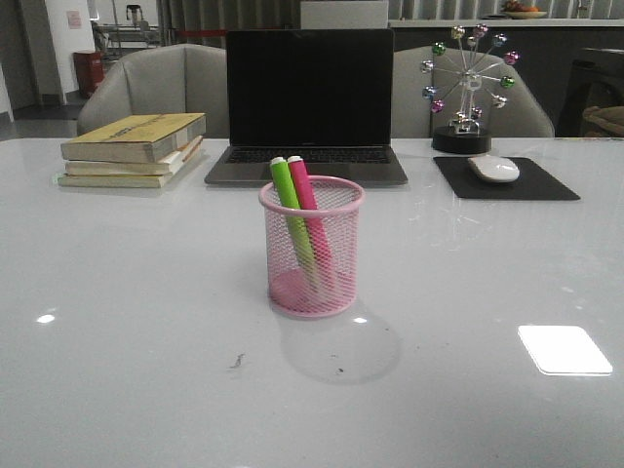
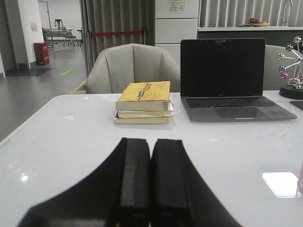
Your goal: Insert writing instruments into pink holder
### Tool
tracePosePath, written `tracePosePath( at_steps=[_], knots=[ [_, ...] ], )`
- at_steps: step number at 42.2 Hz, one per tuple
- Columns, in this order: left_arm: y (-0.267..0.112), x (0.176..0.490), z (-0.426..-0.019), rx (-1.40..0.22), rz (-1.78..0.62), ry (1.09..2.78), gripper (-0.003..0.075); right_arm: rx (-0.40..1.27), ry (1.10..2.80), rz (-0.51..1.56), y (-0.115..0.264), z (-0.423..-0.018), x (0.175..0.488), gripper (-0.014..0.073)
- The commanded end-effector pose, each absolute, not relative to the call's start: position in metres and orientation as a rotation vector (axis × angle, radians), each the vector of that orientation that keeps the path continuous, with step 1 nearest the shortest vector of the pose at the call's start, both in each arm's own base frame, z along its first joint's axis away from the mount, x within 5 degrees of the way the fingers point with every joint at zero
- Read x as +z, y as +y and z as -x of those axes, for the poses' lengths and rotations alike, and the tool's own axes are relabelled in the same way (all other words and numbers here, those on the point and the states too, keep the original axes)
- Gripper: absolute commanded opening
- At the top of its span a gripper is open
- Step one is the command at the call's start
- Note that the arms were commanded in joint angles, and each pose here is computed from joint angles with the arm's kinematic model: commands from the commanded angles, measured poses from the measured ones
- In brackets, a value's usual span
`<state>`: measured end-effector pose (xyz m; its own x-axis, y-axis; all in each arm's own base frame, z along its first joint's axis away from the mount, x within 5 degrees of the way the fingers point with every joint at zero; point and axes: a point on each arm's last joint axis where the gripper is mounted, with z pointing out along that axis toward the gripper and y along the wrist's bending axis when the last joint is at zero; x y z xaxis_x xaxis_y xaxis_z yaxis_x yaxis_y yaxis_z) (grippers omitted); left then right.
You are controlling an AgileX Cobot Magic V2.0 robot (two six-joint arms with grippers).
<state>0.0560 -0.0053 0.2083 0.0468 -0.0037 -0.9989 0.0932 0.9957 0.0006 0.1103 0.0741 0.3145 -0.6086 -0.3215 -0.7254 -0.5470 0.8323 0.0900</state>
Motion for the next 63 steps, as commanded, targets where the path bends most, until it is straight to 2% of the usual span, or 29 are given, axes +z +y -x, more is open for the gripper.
tracePosePath(
  at_steps=[1,19,24,31,38,47,58,63],
  knots=[
    [-0.005,0.216,-0.054,-0.089,-0.046,1.415,0.0091,0.417,2.187,0.597,0.075,-0.113,0.327,0.0056],
    [-0.005,0.216,-0.054,-0.089,-0.046,1.415,0.0091,0.416,2.187,0.599,0.075,-0.113,0.327,0.0056],
    [-0.005,0.216,-0.054,-0.089,-0.046,1.415,0.0091,0.34,2.152,0.637,0.072,-0.115,0.326,0.0056],
    [-0.005,0.216,-0.054,-0.092,-0.049,1.415,0.0091,0.21,1.984,0.428,0.041,-0.107,0.322,0.0056],
    [-0.005,0.216,-0.054,-0.092,-0.049,1.415,0.0091,0.076,1.765,0.185,0.013,-0.084,0.304,0.0056],
    [-0.005,0.216,-0.054,-0.092,-0.049,1.415,0.0091,-0.041,1.535,0.039,0.0,-0.062,0.265,0.0056],
    [-0.005,0.216,-0.054,-0.092,-0.049,1.415,0.0091,-0.05,1.474,0.012,-0.001,-0.057,0.211,0.0056],
    [-0.005,0.216,-0.054,-0.092,-0.049,1.417,0.0091,-0.048,1.465,0.011,-0.001,-0.055,0.208,0.0056]
  ],
)
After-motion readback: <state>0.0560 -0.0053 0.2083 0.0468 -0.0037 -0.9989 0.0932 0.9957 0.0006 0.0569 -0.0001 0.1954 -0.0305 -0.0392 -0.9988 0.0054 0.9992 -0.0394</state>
